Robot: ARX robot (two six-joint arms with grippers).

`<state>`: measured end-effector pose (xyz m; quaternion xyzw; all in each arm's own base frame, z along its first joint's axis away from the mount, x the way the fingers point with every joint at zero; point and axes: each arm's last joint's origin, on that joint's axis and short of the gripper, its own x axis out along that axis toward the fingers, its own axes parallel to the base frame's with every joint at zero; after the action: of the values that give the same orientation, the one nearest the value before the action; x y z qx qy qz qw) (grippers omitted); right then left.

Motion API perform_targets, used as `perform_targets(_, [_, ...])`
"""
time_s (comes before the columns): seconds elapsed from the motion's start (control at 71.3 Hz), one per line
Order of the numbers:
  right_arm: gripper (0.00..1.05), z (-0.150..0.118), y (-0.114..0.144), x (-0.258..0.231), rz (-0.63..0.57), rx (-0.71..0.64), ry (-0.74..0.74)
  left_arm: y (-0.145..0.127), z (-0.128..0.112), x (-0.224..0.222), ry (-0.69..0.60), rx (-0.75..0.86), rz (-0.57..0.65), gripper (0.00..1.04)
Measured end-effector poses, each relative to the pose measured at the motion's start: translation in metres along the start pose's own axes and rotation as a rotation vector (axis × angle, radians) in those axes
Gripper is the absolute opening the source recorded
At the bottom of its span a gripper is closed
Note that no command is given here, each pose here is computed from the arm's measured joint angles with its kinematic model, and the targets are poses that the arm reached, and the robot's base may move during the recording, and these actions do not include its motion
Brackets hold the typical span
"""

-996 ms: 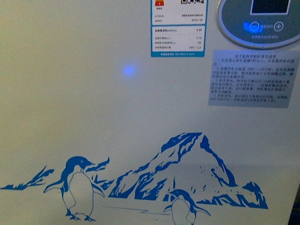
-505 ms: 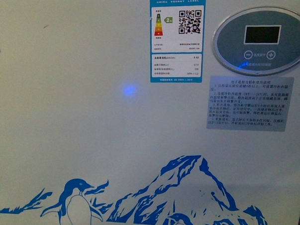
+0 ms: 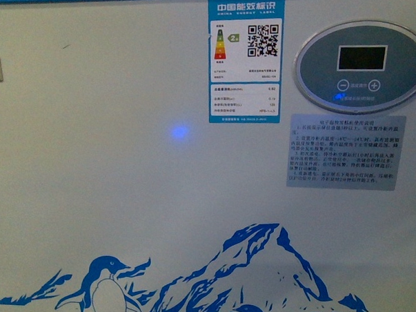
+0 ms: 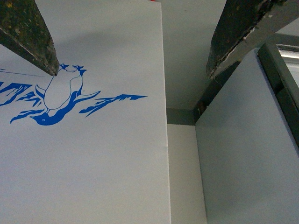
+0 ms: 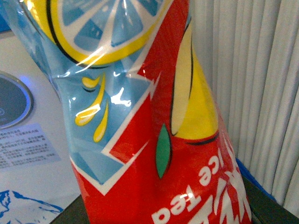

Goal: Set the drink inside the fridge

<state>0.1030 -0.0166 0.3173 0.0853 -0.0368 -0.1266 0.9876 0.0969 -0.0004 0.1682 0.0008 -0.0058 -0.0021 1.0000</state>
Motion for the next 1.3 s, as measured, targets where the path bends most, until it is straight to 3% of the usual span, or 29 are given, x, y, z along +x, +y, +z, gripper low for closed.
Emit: perform_targets(1.304, [0.46, -0.0018, -0.0004, -0.0003, -0.001, -0.006, 0.0, 0.0, 0.0, 0.0, 0.0, 0.0, -0.001, 0.97])
